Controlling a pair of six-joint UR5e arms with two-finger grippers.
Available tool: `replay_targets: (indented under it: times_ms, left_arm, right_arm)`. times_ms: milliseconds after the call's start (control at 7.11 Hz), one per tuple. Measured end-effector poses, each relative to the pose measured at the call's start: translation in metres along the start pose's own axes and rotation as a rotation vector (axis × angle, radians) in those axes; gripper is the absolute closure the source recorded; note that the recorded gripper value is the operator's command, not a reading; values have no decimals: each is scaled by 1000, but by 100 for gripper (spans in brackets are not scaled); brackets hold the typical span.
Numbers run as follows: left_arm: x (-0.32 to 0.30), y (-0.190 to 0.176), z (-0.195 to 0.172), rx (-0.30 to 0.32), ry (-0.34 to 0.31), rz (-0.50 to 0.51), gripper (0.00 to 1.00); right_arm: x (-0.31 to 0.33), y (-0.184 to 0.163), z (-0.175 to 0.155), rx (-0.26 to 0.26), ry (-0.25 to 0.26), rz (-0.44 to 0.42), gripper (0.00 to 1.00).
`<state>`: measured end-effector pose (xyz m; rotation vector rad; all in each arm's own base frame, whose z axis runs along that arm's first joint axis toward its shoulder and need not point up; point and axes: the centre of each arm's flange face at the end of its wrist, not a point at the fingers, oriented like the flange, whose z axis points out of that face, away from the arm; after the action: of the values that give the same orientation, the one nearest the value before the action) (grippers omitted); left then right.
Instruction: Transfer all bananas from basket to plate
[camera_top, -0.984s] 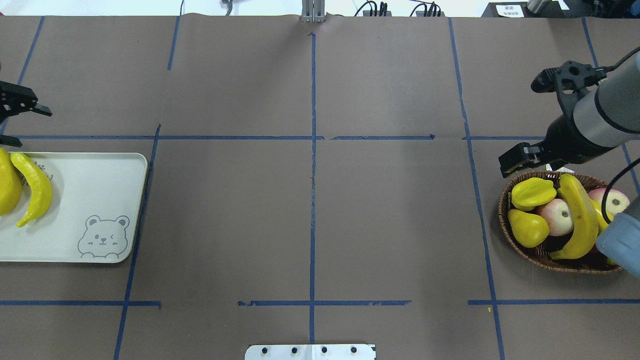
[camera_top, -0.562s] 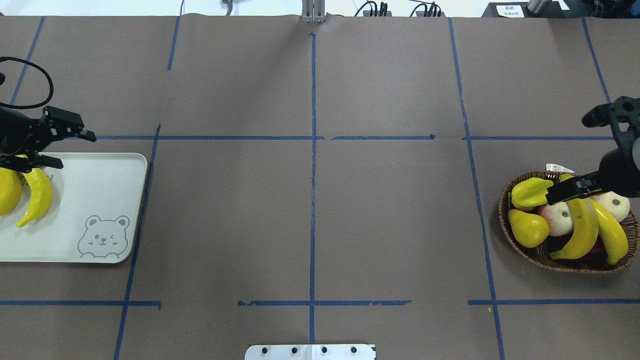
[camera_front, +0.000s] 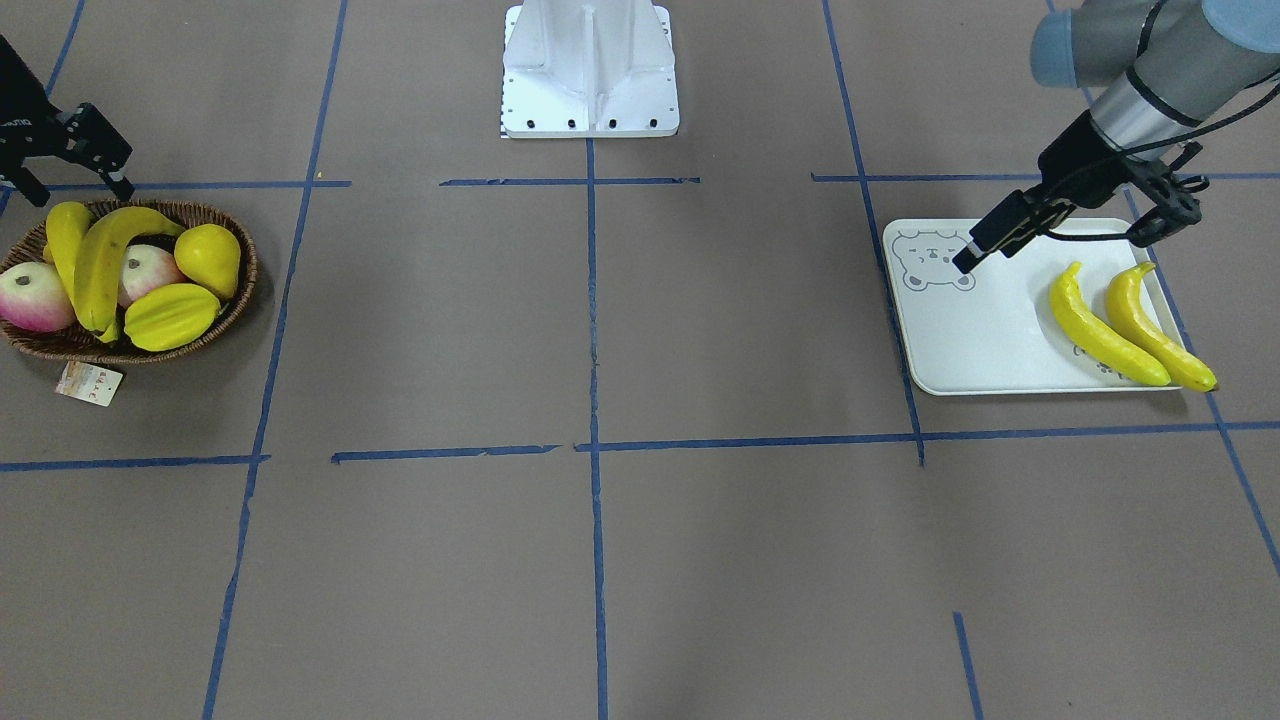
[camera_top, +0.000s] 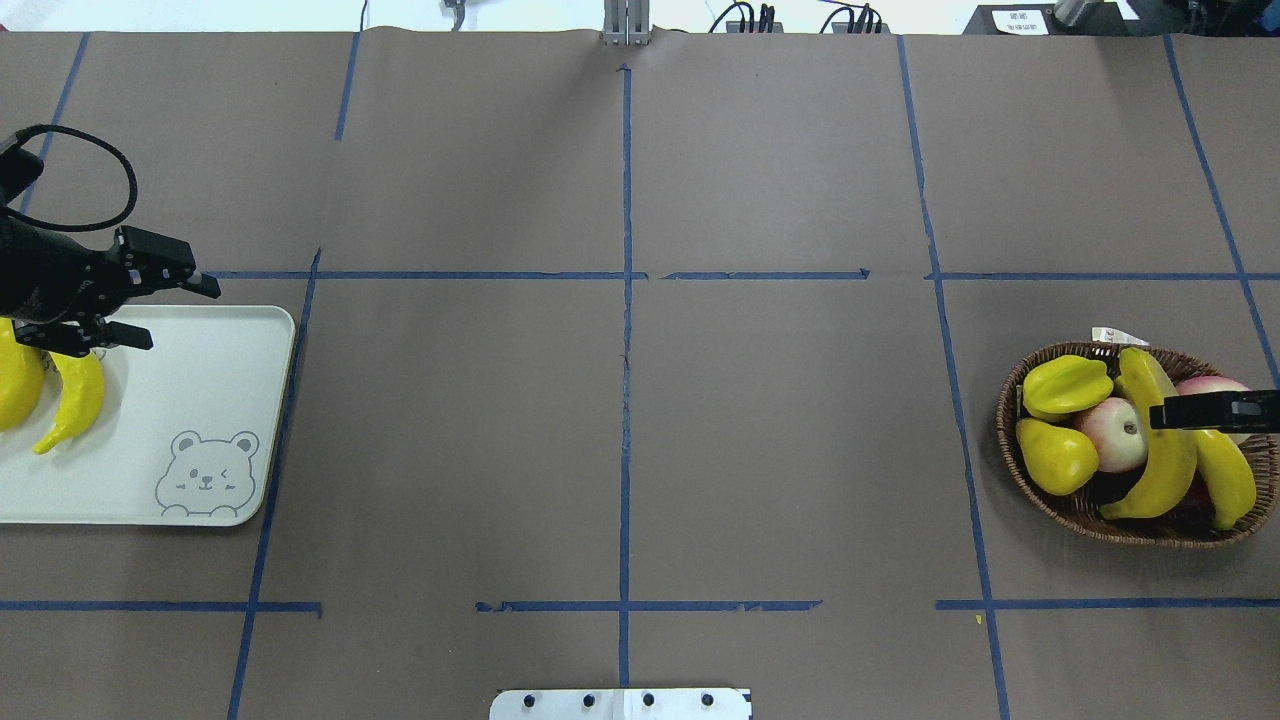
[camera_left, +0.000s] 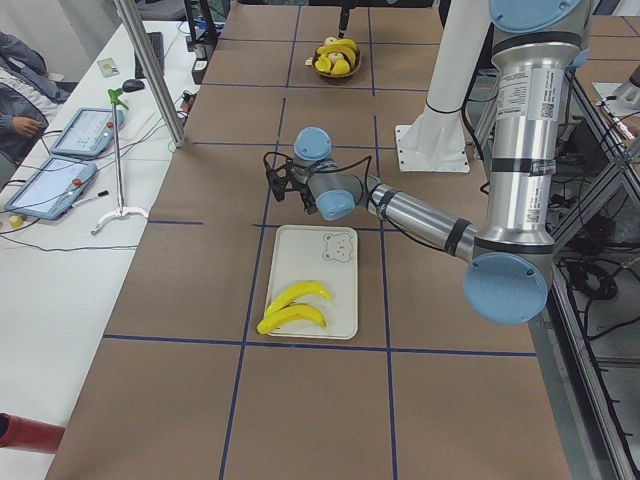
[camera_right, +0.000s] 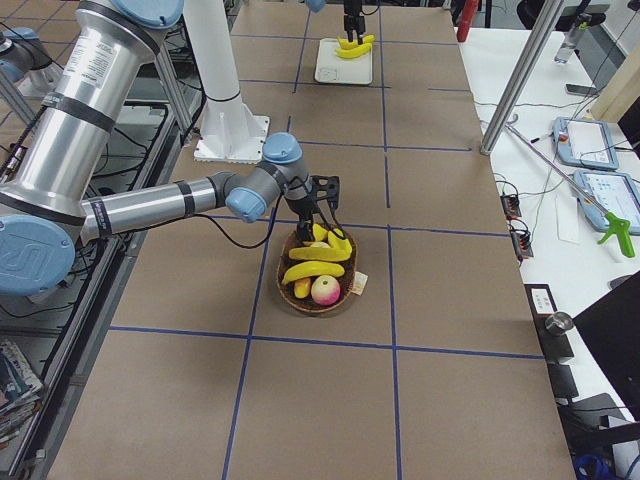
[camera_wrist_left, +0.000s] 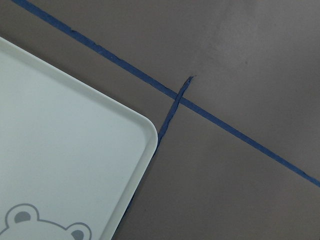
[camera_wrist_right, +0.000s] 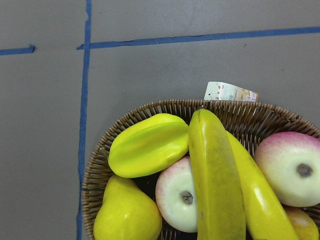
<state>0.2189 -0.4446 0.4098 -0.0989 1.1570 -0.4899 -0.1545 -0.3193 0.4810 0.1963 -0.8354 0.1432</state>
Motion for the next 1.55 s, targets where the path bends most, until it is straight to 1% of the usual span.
replay_targets:
  times_ms: [281,703,844,984,1125,1265,1406,1546]
  left_arm:
    - [2,2,1,-4,1,3,0]
    - [5,4,2,-6,4,8,0]
    - [5,4,2,-6,5,8,0]
    - [5,4,2,-6,4,8,0]
    - [5,4,2,-6,4,8,0]
    - [5,4,2,-6,4,8,0]
    - [4,4,2,-6,3,7,0]
    - [4,4,2,-6,4,8,0]
  right_arm:
    - [4,23,18,45,20,54,1]
    - [6,52,43,86,90,117,2]
    - [5,61,55,104,107,124,2]
    - [9,67,66,115,111,127,4]
    - [13,70,74,120,107,130,16]
    - [13,70,79,121,98,131,37]
    - [10,70,81,121,87,132,53]
    - [3,68,83,123,70,132,71]
